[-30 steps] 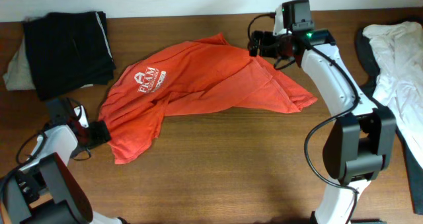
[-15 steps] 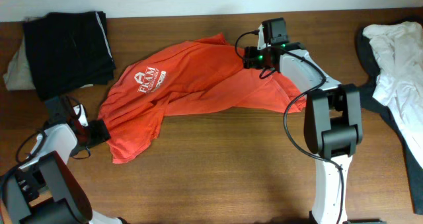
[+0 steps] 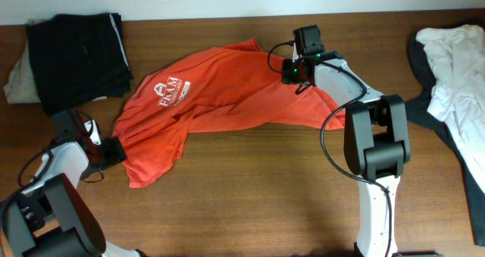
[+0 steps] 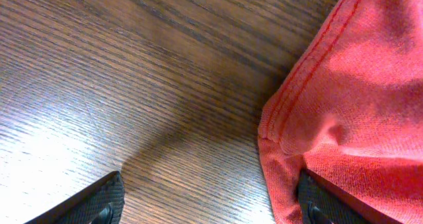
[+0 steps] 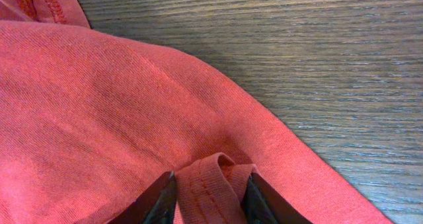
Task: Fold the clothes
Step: 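Grasp the T-shirt's left edge with left gripper, right edge with right, then lift the T-shirt with both grippers, stretch it apart, lay it down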
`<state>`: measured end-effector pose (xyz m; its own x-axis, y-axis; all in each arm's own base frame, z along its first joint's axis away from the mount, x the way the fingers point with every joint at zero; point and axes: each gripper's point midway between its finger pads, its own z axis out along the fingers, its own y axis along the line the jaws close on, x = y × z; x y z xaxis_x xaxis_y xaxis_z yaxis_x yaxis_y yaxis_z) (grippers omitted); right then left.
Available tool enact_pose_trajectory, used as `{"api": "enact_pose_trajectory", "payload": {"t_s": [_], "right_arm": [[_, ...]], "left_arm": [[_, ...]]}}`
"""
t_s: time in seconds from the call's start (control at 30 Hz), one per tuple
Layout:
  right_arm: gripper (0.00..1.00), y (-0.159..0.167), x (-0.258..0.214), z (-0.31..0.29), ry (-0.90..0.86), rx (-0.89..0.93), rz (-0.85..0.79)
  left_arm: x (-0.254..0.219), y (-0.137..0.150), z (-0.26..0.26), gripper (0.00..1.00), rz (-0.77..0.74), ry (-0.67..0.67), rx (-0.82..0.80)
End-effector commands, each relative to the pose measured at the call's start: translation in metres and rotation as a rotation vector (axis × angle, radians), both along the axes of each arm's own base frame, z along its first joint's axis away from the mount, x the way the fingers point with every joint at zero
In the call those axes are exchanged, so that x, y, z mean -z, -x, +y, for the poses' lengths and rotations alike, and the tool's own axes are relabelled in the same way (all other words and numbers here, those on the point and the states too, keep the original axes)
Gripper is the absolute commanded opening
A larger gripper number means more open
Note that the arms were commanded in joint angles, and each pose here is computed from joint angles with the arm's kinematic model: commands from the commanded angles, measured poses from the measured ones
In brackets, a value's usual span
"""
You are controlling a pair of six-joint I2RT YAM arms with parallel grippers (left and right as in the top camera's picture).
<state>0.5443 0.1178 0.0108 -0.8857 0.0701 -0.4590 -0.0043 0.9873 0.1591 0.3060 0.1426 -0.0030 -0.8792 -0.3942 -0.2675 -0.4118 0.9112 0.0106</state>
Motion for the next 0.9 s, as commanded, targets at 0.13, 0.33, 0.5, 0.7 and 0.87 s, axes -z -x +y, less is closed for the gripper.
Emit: {"api": "enact_pose_trajectory", "payload": {"t_s": [0.13,0.33,0.5,0.7,0.87], "right_arm": [[0.25,-0.005,-0.002,0.0,0.01,0.003,-0.011],[0.04,-0.006,-0.006,0.0,0.013,0.005,-0.018],[0.04,-0.006,-0.046,-0.008,0.03,0.051,-0.058],[0.04,0.014,-0.169,-0.012,-0.002,0.053,-0.194],[0.04,0.061,-0.284,-0.029,-0.005,0.084,-0.363]], "left_arm": [[0.021,0.005,-0.013,0.83,0.029,0.07,0.012],[0.02,0.002,-0.016,0.19,0.012,0.088,0.018],[0.011,-0.012,-0.036,0.0,-0.058,0.204,0.054],[-0.065,-0.047,-0.036,0.0,-0.217,0.228,0.079],[-0.173,-0.065,-0.043,0.0,-0.438,0.157,0.121]]}}
